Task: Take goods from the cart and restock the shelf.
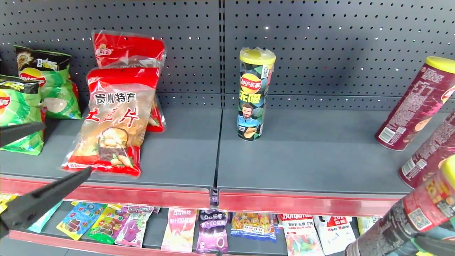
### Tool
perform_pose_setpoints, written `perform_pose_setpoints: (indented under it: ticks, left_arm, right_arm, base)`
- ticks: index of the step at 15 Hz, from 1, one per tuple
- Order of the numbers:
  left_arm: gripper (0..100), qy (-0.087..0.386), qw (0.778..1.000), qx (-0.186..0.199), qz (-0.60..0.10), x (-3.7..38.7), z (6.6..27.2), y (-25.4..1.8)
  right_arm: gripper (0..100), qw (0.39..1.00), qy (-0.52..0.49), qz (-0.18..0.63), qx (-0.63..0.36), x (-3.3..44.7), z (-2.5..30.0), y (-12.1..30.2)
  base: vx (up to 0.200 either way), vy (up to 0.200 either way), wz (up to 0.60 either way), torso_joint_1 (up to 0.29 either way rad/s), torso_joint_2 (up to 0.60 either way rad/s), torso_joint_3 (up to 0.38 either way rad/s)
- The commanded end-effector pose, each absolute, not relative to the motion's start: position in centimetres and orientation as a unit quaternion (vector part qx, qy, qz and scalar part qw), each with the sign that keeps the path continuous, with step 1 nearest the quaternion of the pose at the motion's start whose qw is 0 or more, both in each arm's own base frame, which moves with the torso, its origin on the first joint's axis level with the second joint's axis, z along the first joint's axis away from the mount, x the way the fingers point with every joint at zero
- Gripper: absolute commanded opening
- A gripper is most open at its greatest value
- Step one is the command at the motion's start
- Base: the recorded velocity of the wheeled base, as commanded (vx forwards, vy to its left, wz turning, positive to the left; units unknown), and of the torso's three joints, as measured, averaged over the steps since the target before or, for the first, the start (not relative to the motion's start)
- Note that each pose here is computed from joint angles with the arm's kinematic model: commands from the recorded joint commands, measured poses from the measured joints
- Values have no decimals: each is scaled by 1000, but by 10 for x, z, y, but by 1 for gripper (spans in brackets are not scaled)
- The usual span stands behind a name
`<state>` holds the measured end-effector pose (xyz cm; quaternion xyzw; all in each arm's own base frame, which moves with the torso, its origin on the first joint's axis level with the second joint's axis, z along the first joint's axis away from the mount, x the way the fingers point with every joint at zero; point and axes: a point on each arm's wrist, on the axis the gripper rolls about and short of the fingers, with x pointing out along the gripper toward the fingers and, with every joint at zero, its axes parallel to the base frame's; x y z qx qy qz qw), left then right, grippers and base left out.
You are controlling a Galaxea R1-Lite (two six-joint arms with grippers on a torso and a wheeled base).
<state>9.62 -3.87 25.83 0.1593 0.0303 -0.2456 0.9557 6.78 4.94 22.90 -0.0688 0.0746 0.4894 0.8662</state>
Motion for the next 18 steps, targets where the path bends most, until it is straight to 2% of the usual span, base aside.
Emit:
perform_pose_setpoints:
  ticks: [1,3,7,10,13,18]
  left_arm:
    - [100,52,936,113,-328,184,282,-84]
    - [100,54,910,79,-404,223,293,-107]
    - [100,58,898,76,-429,276,291,-132]
    - [100,65,876,71,-473,288,283,-145]
    - [100,71,869,69,-485,300,277,-151]
    - [100,53,851,64,-518,330,278,-166]
  right_arm:
    - [0,868,68,488,-62,71,239,51]
    - [0,869,68,486,-60,72,241,51]
    - [0,870,72,484,-60,72,239,51]
    - [0,871,75,483,-55,72,239,51]
    - [0,871,78,483,-54,72,238,51]
    - [0,872,76,481,-54,71,238,50]
  base:
    - [0,0,0,0,0,0]
    - [0,0,0,0,0,0]
    - [0,0,0,0,0,0]
    - [0,0,0,0,0,0]
    - [0,0,0,0,0,0]
    - [0,0,0,0,0,0]
